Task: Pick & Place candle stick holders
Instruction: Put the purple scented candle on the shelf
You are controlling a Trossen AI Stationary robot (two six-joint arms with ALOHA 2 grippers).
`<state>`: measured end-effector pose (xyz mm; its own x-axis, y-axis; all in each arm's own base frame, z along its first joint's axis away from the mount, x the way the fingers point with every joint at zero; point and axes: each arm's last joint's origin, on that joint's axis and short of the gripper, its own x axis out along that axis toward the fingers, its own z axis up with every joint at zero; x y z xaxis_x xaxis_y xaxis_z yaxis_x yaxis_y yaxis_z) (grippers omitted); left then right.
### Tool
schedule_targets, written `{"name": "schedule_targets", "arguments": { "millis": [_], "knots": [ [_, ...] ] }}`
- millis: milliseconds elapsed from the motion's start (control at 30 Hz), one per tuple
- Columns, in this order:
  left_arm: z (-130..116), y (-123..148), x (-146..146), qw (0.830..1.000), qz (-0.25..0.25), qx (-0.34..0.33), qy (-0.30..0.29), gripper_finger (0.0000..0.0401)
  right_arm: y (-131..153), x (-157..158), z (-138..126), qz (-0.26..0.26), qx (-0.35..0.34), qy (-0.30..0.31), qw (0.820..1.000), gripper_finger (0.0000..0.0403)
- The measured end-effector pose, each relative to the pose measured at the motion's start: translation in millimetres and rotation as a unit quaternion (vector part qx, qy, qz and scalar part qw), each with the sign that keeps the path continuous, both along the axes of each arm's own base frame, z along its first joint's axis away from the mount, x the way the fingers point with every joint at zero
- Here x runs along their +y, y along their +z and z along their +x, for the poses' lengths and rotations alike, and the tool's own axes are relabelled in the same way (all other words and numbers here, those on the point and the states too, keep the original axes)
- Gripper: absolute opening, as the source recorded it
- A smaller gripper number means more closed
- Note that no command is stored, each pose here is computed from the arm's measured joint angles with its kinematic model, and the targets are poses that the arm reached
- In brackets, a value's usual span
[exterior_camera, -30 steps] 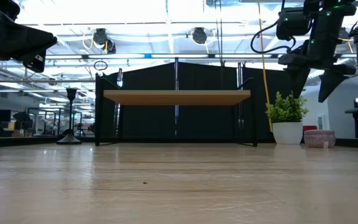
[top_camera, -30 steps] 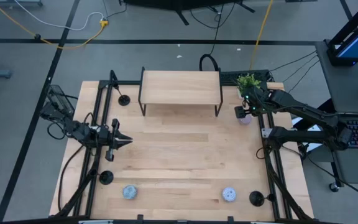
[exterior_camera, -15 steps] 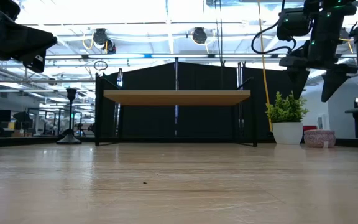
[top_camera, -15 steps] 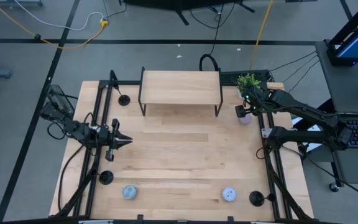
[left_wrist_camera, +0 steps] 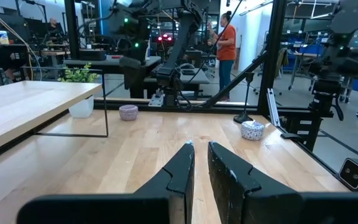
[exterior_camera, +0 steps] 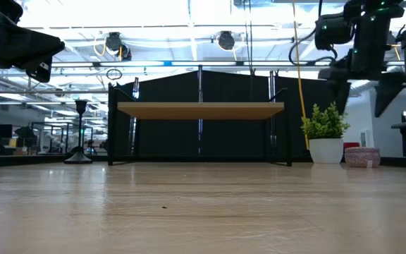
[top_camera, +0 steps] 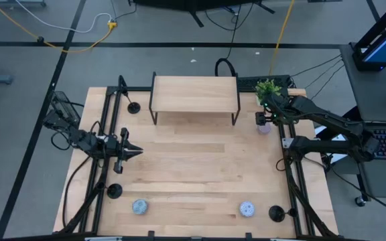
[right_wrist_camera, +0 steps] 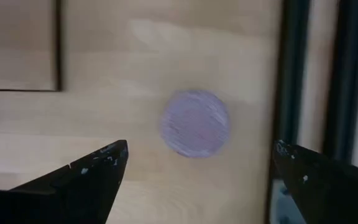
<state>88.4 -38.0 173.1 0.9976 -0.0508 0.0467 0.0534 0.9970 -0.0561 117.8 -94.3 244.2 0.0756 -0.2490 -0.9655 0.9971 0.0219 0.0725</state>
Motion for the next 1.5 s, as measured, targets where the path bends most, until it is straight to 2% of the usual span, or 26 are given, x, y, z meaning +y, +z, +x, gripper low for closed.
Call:
{"name": "schedule_targets", "arguments": {
  "millis": [567, 767, 833, 1333, 1500],
  "knots": [
    [0.0, 0.0, 0.0, 1.000, 0.000, 0.000, 0.000, 0.0051, -53.0, -13.8, -3.2, 0.041, -0.002, -0.084, 0.996, 0.0394],
    [0.0, 0.0, 0.0, 1.000, 0.003, 0.000, 0.000, 0.0051, -58.9, -24.5, 2.3, 0.004, -0.052, -0.083, 0.995, 0.0394],
    [0.0, 0.0, 0.0, 1.000, 0.003, 0.000, 0.000, 0.0051, -60.0, -25.9, 2.2, 0.007, -0.064, -0.085, 0.994, 0.0394],
    [0.0, 0.0, 0.0, 1.000, 0.004, 0.000, 0.000, 0.0051, -72.7, -22.8, -6.4, 0.024, -0.043, -0.097, 0.994, 0.0394],
    [0.0, 0.0, 0.0, 1.000, 0.005, 0.000, 0.000, 0.0051, -82.4, -20.9, -7.4, 0.029, -0.055, -0.095, 0.994, 0.0394]
  ]
}}
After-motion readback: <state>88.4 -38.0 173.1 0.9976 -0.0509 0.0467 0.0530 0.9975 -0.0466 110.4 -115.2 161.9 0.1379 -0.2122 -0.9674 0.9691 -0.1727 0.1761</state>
